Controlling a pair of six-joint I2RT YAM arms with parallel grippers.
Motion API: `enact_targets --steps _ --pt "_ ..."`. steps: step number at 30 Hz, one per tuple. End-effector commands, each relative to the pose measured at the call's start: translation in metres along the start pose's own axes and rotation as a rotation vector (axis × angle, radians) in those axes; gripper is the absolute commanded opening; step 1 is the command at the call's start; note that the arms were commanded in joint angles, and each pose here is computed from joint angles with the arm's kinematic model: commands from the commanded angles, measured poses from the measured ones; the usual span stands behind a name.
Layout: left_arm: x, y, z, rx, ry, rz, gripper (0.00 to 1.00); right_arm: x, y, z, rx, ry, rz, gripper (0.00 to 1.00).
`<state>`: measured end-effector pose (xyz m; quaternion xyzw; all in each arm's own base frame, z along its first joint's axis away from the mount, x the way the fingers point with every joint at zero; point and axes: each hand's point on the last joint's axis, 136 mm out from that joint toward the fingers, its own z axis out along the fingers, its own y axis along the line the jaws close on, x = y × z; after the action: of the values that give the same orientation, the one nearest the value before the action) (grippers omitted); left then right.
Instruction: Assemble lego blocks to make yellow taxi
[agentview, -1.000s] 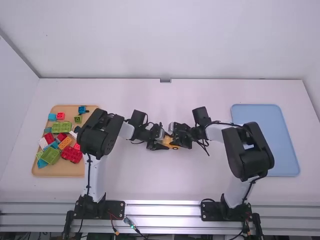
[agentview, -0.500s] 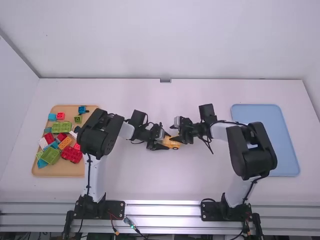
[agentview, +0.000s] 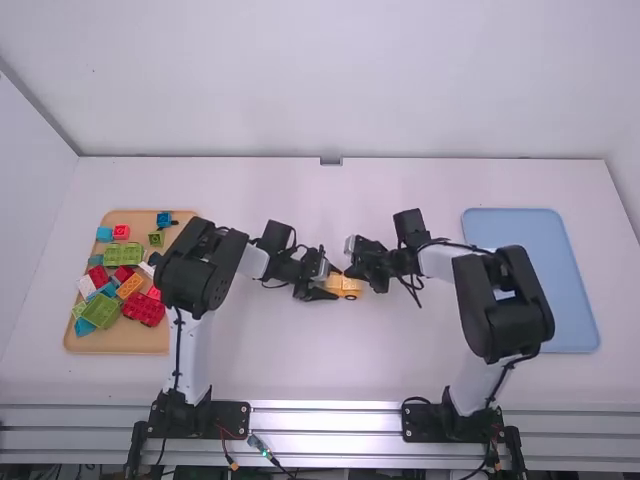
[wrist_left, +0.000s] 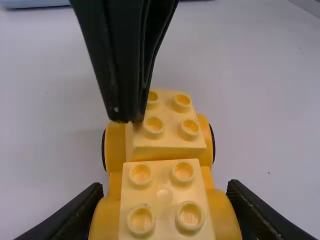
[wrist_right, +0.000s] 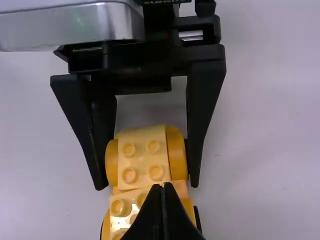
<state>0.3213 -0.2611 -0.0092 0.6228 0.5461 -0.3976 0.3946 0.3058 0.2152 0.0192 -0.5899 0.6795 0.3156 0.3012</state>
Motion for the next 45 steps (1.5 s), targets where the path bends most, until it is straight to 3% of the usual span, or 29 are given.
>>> enact_targets --steps 1,6,11,15,17,21,26,31,36,45 --pt "0.025 -0.003 0.003 -0.022 0.096 0.006 0.36 0.017 -0.001 0.002 0.025 0.084 0.027 0.0" --pt "0.025 -0.003 0.003 -0.023 0.096 0.008 0.35 0.011 -0.003 0.002 0.026 0.053 0.012 0.0" --pt "0.025 -0.003 0.003 -0.023 0.096 0.007 0.36 -0.016 -0.008 0.0 0.018 -0.085 -0.047 0.0" --pt "0.025 -0.003 0.003 -0.023 0.096 0.008 0.36 -0.035 -0.019 -0.013 0.029 -0.207 -0.066 0.29" --pt "0.025 -0.003 0.003 -0.024 0.097 0.008 0.36 -0.041 -0.019 -0.02 0.016 -0.261 -0.075 0.54" --pt "0.025 -0.002 0.003 -0.025 0.098 0.008 0.36 -0.028 -0.014 -0.027 0.002 -0.241 -0.051 0.63" --pt "0.025 -0.002 0.003 -0.025 0.099 0.008 0.36 -0.007 0.009 -0.031 -0.057 -0.195 -0.119 0.63" --pt "0.023 0.002 0.003 -0.039 0.092 0.001 0.36 0.006 0.01 -0.031 -0.053 -0.151 -0.089 0.63" --pt "0.018 0.009 0.005 -0.062 0.074 -0.066 0.36 0.019 0.004 -0.017 0.003 -0.082 -0.114 0.55" --pt "0.018 0.008 0.005 -0.059 0.076 -0.074 0.36 0.025 -0.002 -0.007 0.07 -0.051 -0.101 0.56"
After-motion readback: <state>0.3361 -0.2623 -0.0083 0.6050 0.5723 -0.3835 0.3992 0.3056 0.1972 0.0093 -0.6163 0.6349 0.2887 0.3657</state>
